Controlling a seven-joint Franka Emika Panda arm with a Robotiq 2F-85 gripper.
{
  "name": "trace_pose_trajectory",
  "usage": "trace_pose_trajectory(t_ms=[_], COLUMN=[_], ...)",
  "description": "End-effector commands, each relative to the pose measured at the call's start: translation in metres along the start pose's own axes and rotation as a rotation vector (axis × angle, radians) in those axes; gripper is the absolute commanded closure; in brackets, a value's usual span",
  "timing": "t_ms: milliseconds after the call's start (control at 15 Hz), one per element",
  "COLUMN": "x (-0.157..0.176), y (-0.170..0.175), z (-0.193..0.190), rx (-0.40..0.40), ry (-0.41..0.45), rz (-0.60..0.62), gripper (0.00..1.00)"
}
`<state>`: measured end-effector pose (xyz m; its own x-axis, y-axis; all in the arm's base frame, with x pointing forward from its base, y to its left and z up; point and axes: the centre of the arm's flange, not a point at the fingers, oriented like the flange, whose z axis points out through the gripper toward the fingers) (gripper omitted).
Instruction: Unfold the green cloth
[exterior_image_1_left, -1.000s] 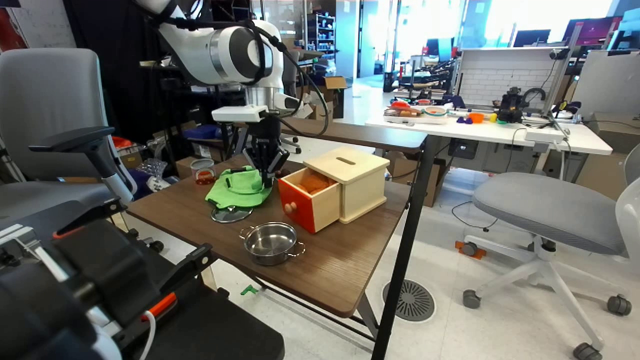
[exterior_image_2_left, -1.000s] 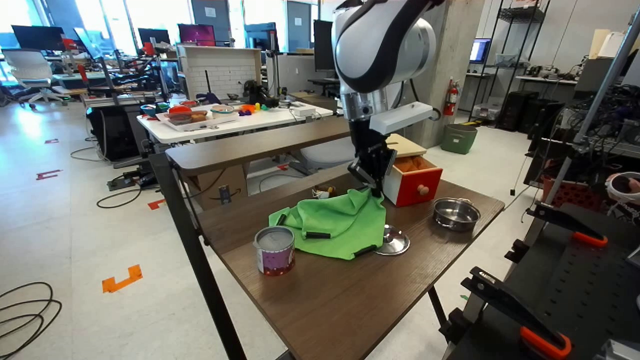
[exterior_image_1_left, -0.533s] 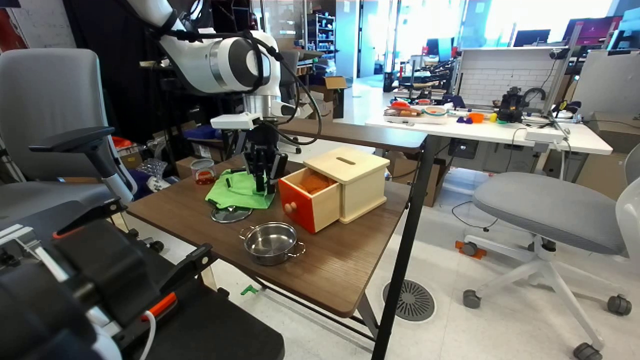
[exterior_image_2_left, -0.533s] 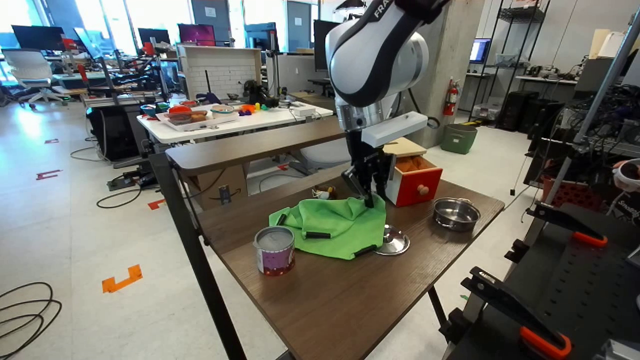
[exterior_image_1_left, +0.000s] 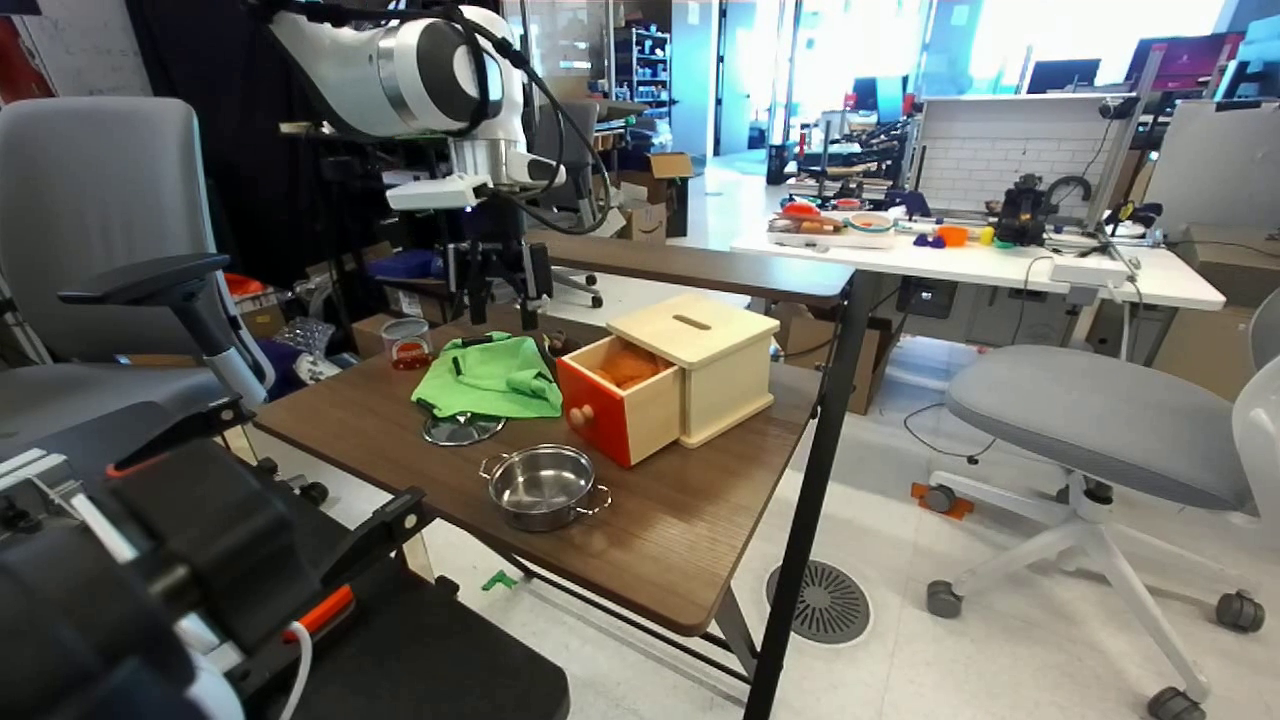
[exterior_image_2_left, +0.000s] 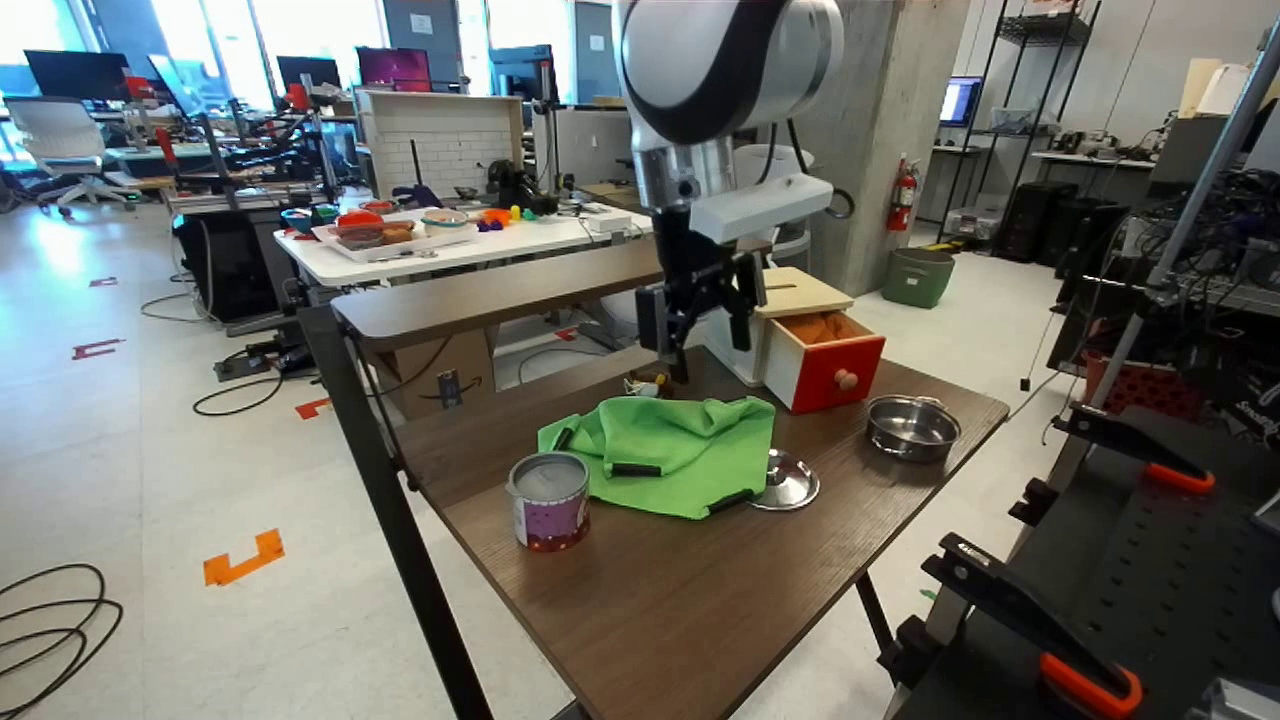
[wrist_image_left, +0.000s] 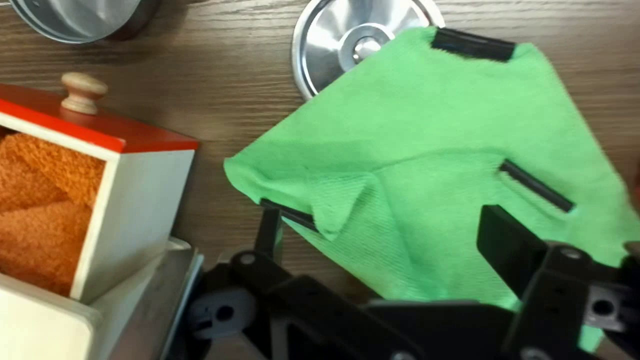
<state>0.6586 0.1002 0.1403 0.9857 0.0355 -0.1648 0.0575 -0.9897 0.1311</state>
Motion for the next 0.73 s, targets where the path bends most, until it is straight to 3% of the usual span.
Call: trace_pose_trajectory(t_ms=[0, 133, 667], x=[-0.006, -0.016, -0.021], y=[-0.01, -0.019, -0.016], z=[-0.012, -0.026, -0.022], rx=[0.01, 0.019, 0.017], ry=[0.007, 0.012, -0.001], rz=[-0.029, -0.054, -0.063], gripper=[0.0, 0.0, 0.0])
